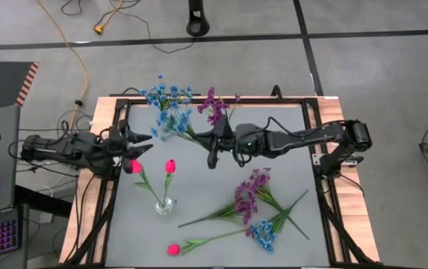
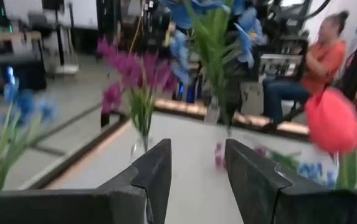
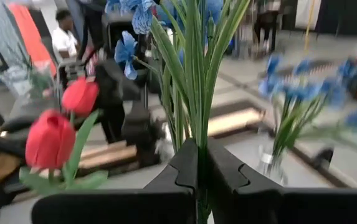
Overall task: Sort flowers into vase by color
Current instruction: Put the left blue flower into the top left transparent vase
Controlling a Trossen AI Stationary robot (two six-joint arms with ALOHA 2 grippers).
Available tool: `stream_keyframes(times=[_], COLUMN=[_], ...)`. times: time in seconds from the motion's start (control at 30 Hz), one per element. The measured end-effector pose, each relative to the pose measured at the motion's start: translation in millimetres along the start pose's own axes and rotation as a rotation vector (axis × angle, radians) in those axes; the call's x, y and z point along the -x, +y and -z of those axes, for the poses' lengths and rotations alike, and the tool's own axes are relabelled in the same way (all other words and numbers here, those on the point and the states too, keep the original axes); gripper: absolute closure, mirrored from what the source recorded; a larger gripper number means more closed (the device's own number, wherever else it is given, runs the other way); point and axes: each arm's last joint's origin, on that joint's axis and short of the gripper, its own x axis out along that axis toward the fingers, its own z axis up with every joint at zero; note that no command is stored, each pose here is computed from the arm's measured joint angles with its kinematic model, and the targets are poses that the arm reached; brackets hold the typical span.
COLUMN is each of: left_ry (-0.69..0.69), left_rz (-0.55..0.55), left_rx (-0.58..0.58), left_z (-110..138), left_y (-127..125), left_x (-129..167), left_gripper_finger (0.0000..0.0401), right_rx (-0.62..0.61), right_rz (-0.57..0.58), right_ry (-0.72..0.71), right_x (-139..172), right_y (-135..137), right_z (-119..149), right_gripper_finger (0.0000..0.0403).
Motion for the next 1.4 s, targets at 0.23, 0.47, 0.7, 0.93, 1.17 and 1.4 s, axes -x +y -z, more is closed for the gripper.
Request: stream_keyframes(times=[0.23, 0.47, 0.7, 0.93, 1.17, 1.4], left_ry=[-0.106, -0.176, -0.164, -0.220, -0.279, -0.292], left_rz=[0.011, 0.007, -0.010, -0.018, 0.022, 0.025], left_rx=[-0.089, -0.149, -0.136, -0.123, -0.103, -0.116], left_z=[-11, -15, -12, -20, -27, -27], left_y=[-13, -23, -24, -20, -18, -21], left_x=[-25, -48, -57, -46, -37, -45], left_gripper_finger=[0.0264, 0.0264, 0.0264, 0.0264, 0.0264, 0.0264], right_rx=[0.058, 0.059, 0.059, 0.053, 0.072, 0.066], right_rz=[-0.004, -0.004, -0.033, -0.073, -0.097, -0.123], right_ry=[-0.093, -0.115, -0.117, -0.153, -0.261, -0.349], right_x=[-1, -1, -1, -1, 1, -13], right_y=[-4, -5, -4, -3, -2, -2], right_z=[-10, -12, -13, -16, -26, -14], right_gripper_finger=[0.0359, 0.0359, 0.0358, 0.0358, 0.0358, 0.0358])
